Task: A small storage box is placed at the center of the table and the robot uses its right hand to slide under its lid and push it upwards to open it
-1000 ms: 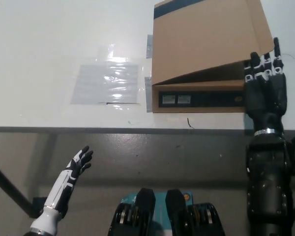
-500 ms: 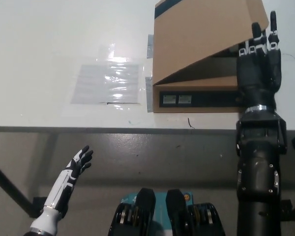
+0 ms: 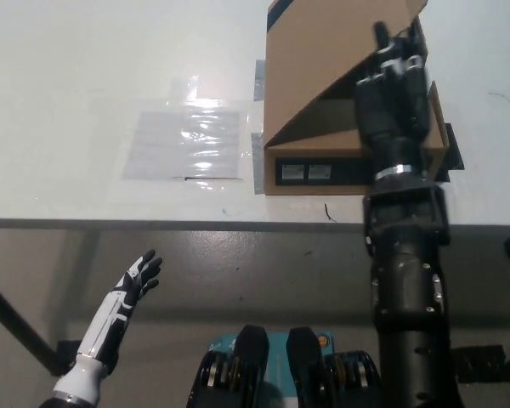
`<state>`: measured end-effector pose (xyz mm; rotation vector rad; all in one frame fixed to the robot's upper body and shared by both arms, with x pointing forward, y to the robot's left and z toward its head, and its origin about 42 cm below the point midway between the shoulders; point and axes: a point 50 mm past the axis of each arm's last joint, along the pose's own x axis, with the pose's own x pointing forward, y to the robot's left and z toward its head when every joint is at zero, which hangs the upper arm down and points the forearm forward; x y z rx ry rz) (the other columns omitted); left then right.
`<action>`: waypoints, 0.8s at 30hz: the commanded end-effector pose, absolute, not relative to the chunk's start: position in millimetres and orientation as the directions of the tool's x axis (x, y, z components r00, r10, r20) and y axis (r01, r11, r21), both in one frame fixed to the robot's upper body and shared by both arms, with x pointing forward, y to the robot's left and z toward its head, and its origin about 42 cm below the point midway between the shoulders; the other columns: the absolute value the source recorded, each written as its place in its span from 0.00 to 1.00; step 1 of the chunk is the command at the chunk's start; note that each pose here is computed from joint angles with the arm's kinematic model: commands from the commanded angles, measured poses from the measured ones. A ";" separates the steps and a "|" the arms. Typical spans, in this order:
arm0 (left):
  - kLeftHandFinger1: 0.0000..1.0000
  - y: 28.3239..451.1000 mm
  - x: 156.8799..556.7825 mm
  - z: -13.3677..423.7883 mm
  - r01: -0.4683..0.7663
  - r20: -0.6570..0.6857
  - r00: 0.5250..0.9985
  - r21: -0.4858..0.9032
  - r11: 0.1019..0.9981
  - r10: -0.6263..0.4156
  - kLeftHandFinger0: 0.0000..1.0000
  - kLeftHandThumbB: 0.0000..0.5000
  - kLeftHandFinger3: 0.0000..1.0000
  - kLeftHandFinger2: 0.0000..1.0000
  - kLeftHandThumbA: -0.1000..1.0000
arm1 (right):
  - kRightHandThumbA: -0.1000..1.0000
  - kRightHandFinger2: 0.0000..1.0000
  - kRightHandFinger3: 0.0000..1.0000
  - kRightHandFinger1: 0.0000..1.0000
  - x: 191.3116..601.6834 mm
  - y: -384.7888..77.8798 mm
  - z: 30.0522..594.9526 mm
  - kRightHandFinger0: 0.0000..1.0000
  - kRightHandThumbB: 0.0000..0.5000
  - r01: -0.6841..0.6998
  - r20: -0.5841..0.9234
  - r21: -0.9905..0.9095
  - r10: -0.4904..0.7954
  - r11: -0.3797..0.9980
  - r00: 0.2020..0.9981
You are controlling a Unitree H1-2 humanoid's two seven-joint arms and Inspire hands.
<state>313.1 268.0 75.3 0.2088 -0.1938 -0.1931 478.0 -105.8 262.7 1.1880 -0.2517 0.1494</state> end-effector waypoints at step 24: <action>1.00 265.4 320.4 89.2 0.188 0.222 0.943 0.257 0.948 -0.247 1.00 1.00 1.00 1.00 1.00 | 1.00 1.00 1.00 1.00 471.8 28.6 311.2 1.00 0.59 -0.579 0.413 0.370 0.429 0.727 0.803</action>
